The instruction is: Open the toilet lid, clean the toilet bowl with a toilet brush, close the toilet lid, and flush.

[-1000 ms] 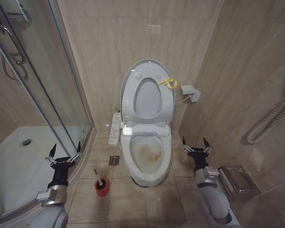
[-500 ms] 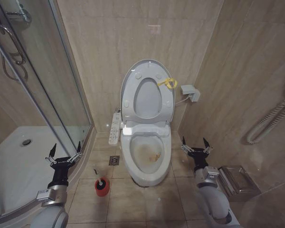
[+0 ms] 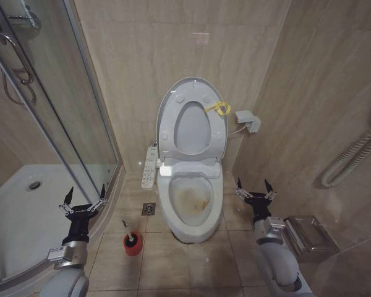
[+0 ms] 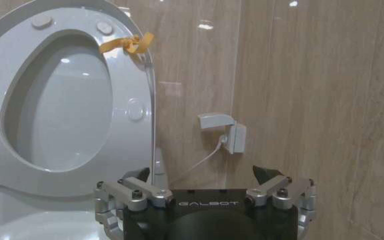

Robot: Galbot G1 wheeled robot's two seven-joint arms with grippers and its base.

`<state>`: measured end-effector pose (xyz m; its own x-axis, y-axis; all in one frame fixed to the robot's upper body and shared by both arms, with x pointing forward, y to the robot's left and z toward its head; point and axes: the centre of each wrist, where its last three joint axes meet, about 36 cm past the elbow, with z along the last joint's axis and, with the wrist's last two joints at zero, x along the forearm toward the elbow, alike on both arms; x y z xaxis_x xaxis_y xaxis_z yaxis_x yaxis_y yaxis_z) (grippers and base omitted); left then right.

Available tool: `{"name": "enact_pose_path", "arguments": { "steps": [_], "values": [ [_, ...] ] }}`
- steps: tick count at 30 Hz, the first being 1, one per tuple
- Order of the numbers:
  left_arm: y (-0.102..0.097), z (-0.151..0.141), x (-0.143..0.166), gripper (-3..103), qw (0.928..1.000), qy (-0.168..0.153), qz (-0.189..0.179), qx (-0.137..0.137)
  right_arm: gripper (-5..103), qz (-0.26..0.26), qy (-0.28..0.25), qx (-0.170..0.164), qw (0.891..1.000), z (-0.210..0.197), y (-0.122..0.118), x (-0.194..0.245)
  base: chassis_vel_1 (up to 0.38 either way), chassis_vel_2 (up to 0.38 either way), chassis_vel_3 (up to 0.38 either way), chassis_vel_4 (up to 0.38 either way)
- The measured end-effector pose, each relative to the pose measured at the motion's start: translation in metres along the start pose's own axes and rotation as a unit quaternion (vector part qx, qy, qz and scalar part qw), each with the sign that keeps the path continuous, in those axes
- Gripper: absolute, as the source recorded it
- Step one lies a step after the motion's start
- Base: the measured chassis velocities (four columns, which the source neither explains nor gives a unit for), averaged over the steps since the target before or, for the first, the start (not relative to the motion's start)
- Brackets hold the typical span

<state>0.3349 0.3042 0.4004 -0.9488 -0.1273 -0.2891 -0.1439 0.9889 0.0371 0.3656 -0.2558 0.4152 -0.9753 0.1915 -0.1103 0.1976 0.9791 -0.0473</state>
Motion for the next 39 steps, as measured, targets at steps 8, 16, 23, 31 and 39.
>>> {"name": "enact_pose_path", "arguments": {
  "steps": [8,16,23,31,39],
  "values": [
    [0.0000,0.0000,0.0000,100,1.0000,0.000,0.000,0.000,100,0.000,0.000,0.000,1.000,0.0001,0.0000,0.0000,0.000,0.000,0.000,0.000],
    [0.0000,0.0000,0.0000,100,1.0000,0.000,0.000,0.000,100,0.000,0.000,0.000,1.000,0.0001,0.0000,0.0000,0.000,0.000,0.000,0.000],
    [0.0000,0.0000,0.0000,100,1.0000,0.000,0.000,0.000,100,0.000,0.000,0.000,1.000,0.0001,0.0000,0.0000,0.000,0.000,0.000,0.000],
    [0.0000,0.0000,0.0000,100,1.0000,0.000,0.000,0.000,100,0.000,0.000,0.000,1.000,0.0000,0.0000,0.0000,0.000,0.000,0.000,0.000],
    [0.0000,0.0000,0.0000,100,1.0000,0.000,0.000,0.000,100,0.000,0.000,0.000,1.000,0.0001,0.0000,0.0000,0.000,0.000,0.000,0.000]
  ]
}}
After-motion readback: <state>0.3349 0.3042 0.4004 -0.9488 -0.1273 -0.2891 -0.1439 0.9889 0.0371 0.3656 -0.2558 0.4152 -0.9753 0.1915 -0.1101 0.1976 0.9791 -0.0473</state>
